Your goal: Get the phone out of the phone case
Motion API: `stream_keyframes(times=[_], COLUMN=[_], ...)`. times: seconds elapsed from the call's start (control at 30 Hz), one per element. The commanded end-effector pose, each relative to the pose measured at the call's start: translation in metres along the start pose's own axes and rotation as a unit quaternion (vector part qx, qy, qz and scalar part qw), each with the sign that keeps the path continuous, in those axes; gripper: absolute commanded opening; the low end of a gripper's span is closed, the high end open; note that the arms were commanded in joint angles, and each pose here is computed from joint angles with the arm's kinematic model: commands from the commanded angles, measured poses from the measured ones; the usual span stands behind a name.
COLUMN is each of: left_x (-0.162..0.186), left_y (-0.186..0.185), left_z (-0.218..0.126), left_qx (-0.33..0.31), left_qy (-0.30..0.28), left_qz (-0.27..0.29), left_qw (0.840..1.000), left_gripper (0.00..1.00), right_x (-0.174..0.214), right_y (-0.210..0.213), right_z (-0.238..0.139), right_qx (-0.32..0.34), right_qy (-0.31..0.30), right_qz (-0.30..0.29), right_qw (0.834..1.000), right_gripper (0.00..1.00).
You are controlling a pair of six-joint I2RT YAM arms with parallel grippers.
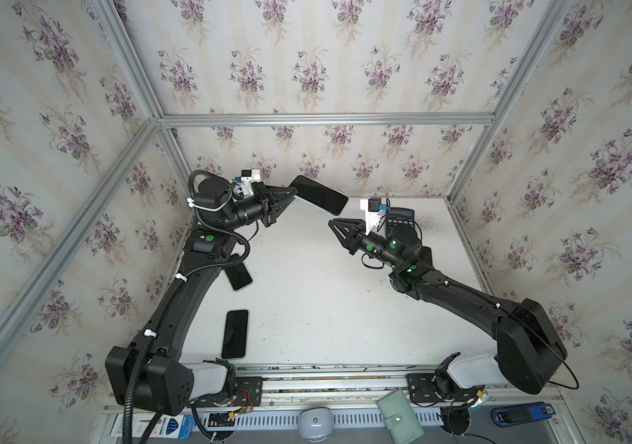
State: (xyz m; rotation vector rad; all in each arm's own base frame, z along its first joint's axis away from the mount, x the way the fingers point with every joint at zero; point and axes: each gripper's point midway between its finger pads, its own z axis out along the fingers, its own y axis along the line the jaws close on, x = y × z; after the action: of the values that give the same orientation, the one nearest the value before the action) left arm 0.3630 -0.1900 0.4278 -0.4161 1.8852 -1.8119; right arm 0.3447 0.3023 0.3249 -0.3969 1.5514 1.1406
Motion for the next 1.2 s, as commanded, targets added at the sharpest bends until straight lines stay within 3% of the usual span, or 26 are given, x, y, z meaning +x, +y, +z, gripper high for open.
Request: stream_keyframes(times=[0.0, 0.17, 0.27, 0.47, 0.7, 1.17], left_x=[0.003, 0.001, 0.000, -0.002, -0.001, -0.002], left_y=[-0.017, -0.022, -0.022, -0.018, -0.017, -0.014], left_z=[0.000, 0.002, 0.002, 0.005, 0.007, 0.005], left_qx=[0.025, 0.029, 0.029, 0.027, 0.026, 0.023], left_qy=[0.015, 0.018, 0.017, 0.018, 0.020, 0.012], left_qz=[0.009, 0.022, 0.026, 0.026, 0.027, 0.025], left_qw=[1.000, 0.999, 0.999, 0.999, 0.999, 0.999], left_gripper=[0.00, 0.00, 0.00, 0.00, 0.00, 0.00], right_x=[-0.005, -0.013, -0.022, -0.052, -0.075, -0.064], right_y=[-0.001, -0.002, 0.007, 0.034, 0.033, 0.042], right_z=[-0.003, -0.022, -0.038, -0.038, -0.029, -0.027], right_qx=[0.016, 0.030, 0.026, -0.030, -0.043, -0.086], right_qy=[0.003, -0.005, -0.017, -0.055, -0.105, -0.087], right_qz=[-0.037, -0.044, -0.031, 0.034, 0.083, 0.110], right_qw=[0.999, 0.999, 0.999, 0.997, 0.990, 0.986], right_gripper=[0.33, 0.46, 0.64, 0.78, 0.80, 0.80])
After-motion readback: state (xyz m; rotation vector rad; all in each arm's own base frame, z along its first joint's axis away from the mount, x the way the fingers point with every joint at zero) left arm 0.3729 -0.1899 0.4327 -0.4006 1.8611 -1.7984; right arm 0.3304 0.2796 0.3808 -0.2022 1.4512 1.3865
